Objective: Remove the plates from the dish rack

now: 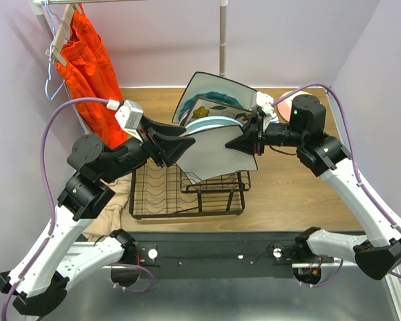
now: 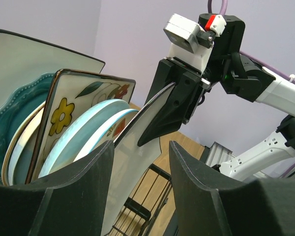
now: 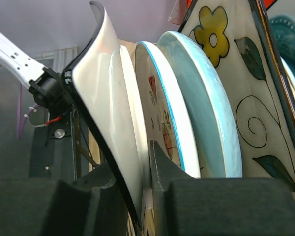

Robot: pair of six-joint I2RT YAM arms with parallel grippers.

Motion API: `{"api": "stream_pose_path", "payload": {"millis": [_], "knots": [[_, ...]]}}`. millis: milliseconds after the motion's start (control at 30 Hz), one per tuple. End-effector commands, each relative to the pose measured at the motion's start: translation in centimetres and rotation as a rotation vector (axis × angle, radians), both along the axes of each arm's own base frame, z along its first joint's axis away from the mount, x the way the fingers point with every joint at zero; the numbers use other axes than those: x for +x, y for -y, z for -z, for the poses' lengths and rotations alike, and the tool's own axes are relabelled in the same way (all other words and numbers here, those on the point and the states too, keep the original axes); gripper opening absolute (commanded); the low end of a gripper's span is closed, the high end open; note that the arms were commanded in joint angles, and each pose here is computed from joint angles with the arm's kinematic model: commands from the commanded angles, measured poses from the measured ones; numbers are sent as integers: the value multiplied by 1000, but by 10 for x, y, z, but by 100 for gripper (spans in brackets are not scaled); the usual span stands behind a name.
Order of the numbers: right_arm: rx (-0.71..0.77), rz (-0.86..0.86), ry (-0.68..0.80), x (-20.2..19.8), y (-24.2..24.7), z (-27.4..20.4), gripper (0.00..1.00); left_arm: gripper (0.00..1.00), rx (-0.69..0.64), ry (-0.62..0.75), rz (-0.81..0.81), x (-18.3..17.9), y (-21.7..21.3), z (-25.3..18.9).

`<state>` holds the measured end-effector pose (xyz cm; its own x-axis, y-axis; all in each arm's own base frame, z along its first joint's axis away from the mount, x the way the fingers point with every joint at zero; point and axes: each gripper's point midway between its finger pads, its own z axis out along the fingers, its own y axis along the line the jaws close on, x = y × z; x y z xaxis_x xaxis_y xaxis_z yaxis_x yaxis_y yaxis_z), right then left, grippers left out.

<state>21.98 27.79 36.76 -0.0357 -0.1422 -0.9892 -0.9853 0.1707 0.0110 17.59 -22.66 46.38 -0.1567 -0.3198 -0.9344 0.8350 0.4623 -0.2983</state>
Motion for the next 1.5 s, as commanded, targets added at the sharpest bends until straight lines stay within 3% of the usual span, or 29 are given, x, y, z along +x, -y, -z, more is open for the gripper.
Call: {"api": "stream_pose_path", "payload": {"millis": [0,133,167,767,1467], "knots": [[-6,26,28,-4,5,-5,20,57,-14,2,-18,0,-4,-6],[7,23,51,-6,5,-14,1,57,-7,11,-18,0,-4,-10],[9,23,52,-6,5,-16,1,57,-6,11,-23,1,-5,-10],[129,-4,146,-18,5,-88,1,57,-64,17,-6,-12,-11,-33],[172,8,135,-23,7,-110,1,57,-132,46,59,-38,-18,-56]]}}
